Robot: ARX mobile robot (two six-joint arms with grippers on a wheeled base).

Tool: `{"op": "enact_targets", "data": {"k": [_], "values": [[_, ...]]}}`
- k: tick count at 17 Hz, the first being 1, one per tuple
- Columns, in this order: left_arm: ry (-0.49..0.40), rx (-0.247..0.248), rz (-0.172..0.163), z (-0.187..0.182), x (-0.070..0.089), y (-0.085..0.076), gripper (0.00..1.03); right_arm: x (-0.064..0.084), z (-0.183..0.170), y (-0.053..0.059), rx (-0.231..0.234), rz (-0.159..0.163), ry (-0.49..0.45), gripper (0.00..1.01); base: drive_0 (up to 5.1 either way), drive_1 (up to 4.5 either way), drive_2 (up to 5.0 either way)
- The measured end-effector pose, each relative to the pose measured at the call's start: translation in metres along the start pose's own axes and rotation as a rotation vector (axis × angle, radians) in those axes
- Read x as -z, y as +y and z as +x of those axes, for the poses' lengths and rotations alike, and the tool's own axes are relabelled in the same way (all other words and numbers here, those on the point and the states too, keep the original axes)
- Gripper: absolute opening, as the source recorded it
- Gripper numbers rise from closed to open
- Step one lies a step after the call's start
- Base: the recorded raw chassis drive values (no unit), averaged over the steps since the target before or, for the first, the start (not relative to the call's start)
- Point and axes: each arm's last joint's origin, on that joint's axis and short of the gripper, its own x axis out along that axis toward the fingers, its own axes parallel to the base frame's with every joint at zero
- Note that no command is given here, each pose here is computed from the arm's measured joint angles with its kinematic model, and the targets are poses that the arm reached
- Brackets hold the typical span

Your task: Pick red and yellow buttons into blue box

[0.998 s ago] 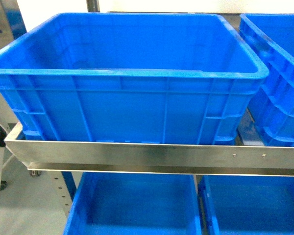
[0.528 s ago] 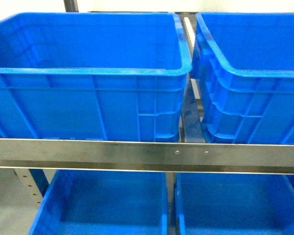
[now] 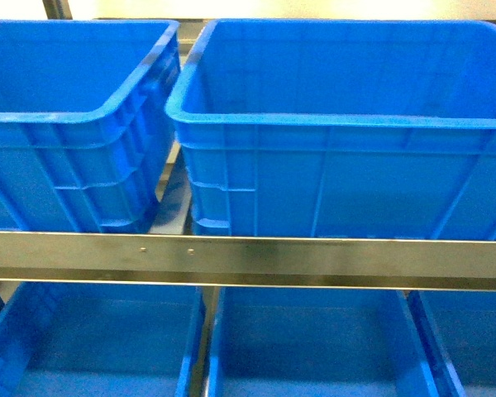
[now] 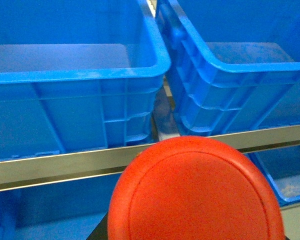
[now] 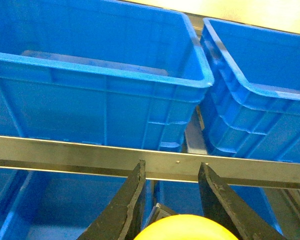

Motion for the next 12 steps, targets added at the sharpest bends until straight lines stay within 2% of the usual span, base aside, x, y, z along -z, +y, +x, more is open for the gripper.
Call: {"op": "enact_targets", "data": {"k": [4, 9, 12], "values": [[0.003, 0.0, 0.0, 0.0, 0.0003, 0.0, 0.25, 0.0001, 0.0, 0.0, 0.0, 0.0, 0.001, 0.3, 5.0, -2.37, -2.4], [0.001, 0.004, 0.001, 0.0, 0.0001, -0.0003, 0.25, -0.0002, -0.0001, -0.0002, 0.005, 0.001, -0.002, 0.3, 0.0, 0.0, 0.0], [-0.007, 0.0, 0.001, -0.0008, -0.0007, -0.0001, 0.25, -0.0006, -0.0005, -0.0003, 0.005, 0.002, -0.006, 0.3, 0.0, 4.31, -4.3]]}}
